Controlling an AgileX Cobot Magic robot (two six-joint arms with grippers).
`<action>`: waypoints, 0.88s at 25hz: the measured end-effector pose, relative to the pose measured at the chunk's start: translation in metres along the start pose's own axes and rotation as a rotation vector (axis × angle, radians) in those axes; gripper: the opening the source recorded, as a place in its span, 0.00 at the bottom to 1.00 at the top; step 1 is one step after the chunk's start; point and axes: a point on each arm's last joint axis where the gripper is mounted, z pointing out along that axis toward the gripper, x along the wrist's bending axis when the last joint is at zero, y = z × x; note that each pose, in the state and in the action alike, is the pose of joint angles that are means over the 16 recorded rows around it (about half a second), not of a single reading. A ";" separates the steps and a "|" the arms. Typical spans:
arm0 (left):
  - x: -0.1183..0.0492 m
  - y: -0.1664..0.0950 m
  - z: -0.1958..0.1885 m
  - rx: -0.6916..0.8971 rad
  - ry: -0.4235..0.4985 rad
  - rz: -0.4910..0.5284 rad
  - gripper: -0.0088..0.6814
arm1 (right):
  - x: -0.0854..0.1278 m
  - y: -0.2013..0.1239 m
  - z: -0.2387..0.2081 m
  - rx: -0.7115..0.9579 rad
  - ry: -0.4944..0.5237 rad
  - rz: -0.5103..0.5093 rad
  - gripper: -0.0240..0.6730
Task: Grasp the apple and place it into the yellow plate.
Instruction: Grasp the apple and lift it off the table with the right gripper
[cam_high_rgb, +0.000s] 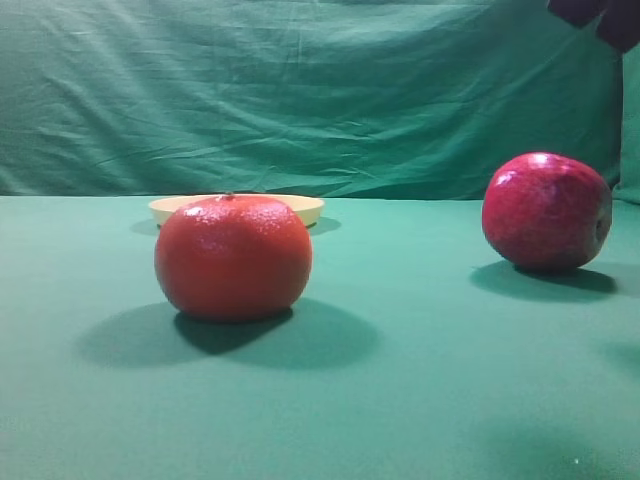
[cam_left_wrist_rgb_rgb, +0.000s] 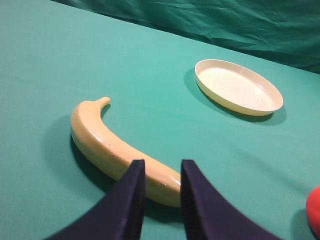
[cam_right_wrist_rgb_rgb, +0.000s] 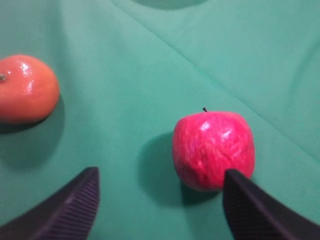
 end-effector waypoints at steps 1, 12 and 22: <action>0.000 0.000 0.000 0.000 0.000 0.000 0.24 | -0.003 0.002 0.005 0.008 0.001 0.003 0.98; 0.000 0.000 0.000 0.000 0.000 0.000 0.24 | -0.028 0.005 0.064 0.122 0.012 0.016 0.98; 0.000 0.000 0.000 0.000 0.000 0.000 0.24 | -0.038 0.011 0.081 0.152 0.008 -0.013 0.84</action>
